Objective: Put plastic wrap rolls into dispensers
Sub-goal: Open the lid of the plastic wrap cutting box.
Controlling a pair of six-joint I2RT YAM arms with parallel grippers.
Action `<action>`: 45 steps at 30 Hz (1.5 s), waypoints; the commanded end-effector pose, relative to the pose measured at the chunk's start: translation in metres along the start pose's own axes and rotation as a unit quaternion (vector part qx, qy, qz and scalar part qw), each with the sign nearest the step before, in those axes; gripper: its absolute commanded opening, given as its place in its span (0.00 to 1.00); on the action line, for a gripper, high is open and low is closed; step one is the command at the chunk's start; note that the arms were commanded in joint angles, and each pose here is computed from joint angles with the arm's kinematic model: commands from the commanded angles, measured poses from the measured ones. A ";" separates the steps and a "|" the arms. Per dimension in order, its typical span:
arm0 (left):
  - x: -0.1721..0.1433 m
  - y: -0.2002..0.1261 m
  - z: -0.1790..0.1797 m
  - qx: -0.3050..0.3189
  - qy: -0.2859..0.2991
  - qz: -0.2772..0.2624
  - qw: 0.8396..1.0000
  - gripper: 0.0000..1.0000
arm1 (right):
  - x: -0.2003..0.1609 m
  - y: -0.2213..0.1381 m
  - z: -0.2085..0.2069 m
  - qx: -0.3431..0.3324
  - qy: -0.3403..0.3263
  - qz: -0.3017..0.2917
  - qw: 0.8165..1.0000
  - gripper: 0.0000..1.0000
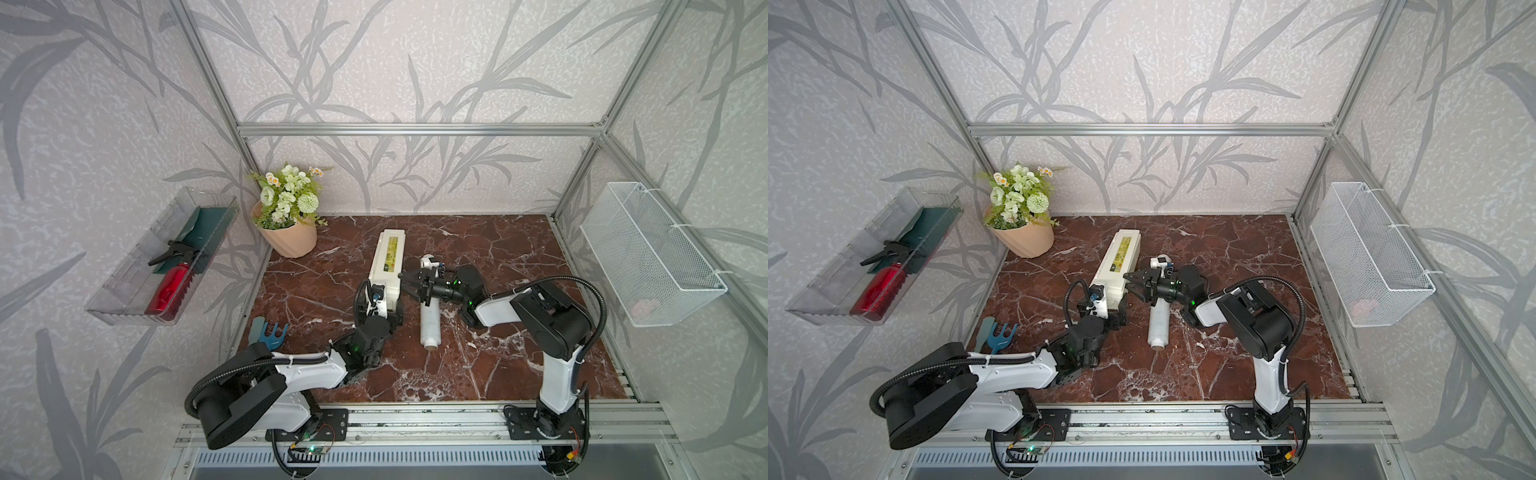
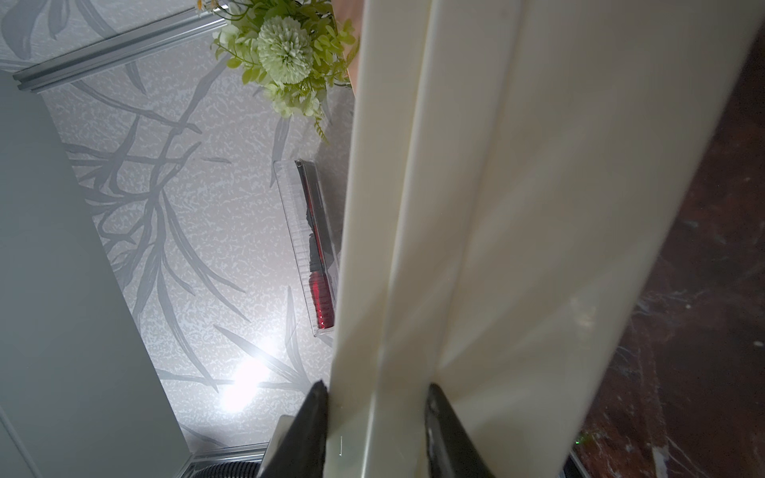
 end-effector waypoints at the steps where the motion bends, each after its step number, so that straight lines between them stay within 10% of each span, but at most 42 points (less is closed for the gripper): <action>1: 0.006 -0.003 -0.021 -0.070 -0.035 0.000 0.997 0.00 | -0.017 0.001 0.060 0.096 -0.124 -0.001 0.988 0.29; 45: -0.038 0.007 -0.020 -0.049 0.042 0.007 0.998 0.00 | -0.017 -0.022 0.043 0.061 -0.101 0.000 0.993 0.38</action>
Point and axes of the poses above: each gripper's point midway between its finger pads, its own y axis out along the fingers, its own z axis along the line the jaws close on, x = y × z, the point moved 6 cm from there along -y, back along the fingers, and after that the axes turned 4 degrees about y, right-handed, at the moved point
